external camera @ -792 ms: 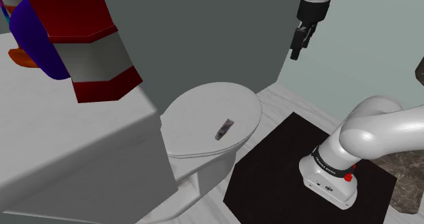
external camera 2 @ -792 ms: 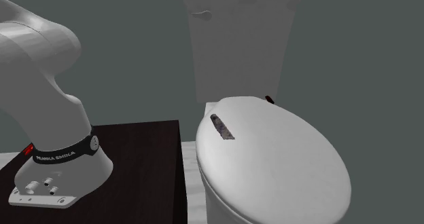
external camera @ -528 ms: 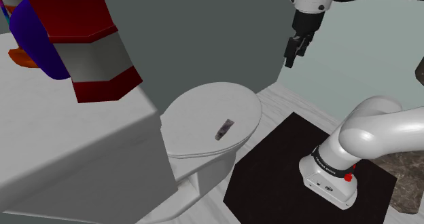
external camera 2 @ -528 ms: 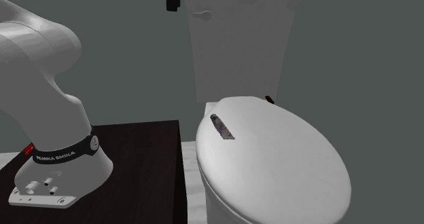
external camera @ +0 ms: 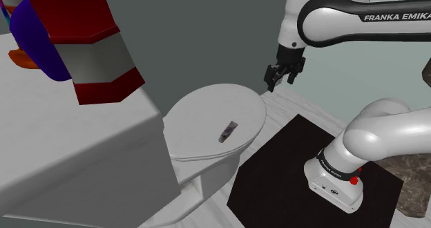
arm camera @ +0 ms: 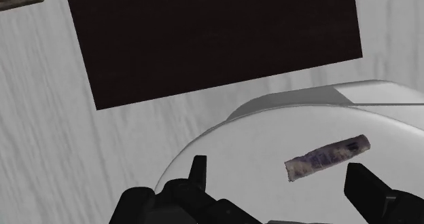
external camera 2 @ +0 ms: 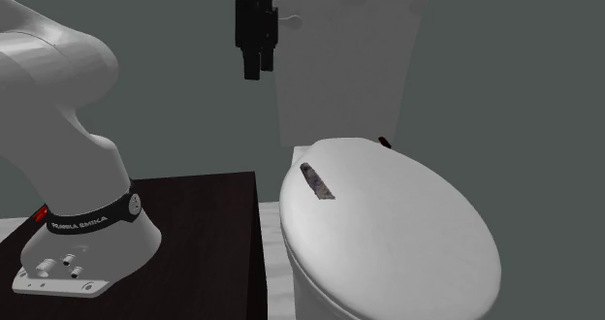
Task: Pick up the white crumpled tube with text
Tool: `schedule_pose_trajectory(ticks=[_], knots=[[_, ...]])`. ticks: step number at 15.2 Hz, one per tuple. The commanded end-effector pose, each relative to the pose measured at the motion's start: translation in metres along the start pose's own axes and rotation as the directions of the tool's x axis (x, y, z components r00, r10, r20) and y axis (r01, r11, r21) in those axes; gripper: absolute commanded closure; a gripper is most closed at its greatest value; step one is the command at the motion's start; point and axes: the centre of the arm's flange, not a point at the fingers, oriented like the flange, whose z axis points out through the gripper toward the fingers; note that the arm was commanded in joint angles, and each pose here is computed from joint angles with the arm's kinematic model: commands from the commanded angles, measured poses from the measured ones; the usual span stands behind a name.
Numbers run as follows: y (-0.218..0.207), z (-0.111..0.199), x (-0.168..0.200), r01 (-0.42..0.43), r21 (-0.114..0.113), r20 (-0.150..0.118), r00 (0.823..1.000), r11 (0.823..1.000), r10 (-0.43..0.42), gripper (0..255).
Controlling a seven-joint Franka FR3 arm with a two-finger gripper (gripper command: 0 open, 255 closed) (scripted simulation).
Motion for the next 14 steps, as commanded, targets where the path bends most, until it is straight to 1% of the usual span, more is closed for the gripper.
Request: schedule_pose_trajectory(ticks=[1,2,4,5,7,10,12,14], knots=[[-0.011,0.023,0.002,-0.092,0.013,0.0,0.996,0.996,0.092,0],[-0.017,0.033,0.004,-0.135,0.019,0.0,0.991,0.991,0.135,0],[-0.03,0.055,0.008,-0.219,0.03,0.003,0.976,0.975,0.219,0],[-0.036,0.066,0.011,-0.26,0.036,0.004,0.966,0.965,0.26,0],[-0.048,0.087,0.018,-0.342,0.047,0.008,0.94,0.939,0.342,0],[-0.066,0.119,0.029,-0.459,0.063,0.016,0.888,0.886,0.459,0],[-0.077,0.14,0.038,-0.533,0.073,0.022,0.846,0.843,0.533,0],[-0.087,0.161,0.047,-0.603,0.082,0.029,0.798,0.794,0.603,0]])
